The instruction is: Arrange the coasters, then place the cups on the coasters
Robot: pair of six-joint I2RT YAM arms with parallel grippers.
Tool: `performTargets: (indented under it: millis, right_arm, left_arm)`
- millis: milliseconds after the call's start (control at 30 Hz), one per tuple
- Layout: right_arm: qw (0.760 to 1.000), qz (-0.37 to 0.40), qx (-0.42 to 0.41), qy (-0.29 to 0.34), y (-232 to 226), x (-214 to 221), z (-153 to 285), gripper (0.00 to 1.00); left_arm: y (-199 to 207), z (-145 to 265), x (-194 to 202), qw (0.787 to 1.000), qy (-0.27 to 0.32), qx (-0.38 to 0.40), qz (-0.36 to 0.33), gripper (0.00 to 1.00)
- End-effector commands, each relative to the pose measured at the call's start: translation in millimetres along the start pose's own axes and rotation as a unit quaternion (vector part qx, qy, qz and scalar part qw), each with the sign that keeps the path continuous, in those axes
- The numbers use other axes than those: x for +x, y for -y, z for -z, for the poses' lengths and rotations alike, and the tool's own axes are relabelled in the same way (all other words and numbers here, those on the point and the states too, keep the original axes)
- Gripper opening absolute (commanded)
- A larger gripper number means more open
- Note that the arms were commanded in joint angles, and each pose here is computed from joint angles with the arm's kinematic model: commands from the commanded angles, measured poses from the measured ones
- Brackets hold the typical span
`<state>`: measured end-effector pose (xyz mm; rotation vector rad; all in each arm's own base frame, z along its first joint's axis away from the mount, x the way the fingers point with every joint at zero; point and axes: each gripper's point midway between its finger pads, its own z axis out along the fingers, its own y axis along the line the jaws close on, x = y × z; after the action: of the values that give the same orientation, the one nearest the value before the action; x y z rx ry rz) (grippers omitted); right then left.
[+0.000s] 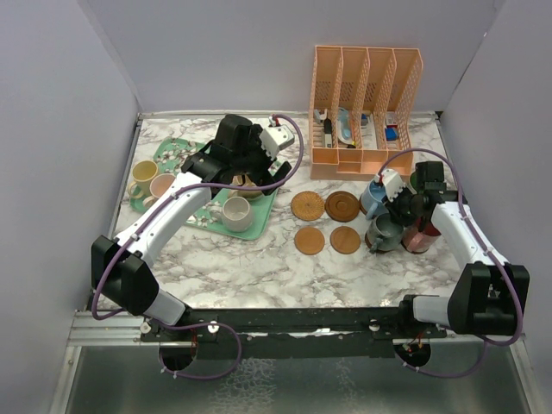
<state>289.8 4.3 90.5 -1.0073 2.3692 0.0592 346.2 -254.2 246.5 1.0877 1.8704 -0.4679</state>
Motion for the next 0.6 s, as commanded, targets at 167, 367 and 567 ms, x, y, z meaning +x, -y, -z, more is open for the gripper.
performTargets:
  millis: [167, 367, 567]
  right_arm:
    - [0.999, 0.016, -0.014, 0.035, 1.5, -14.1, -0.9, 0.01]
    - [0.999, 0.019, -0.012, 0.036, 4.0, -12.4, -0.1, 0.01]
    - [0.999, 0.022, -0.020, 0.041, 4.5, -14.3, 0.6, 0.01]
  left_arm:
    - [5.6, 4.0, -7.9, 1.000, 0.021, 0.017, -0.006, 0.99]
    - [6.7, 3.9, -8.1, 1.000, 0.022, 0.020, -0.006, 0.99]
    - [7.8, 3.7, -8.4, 0.999, 0.023, 0.023, -0.006, 0.99]
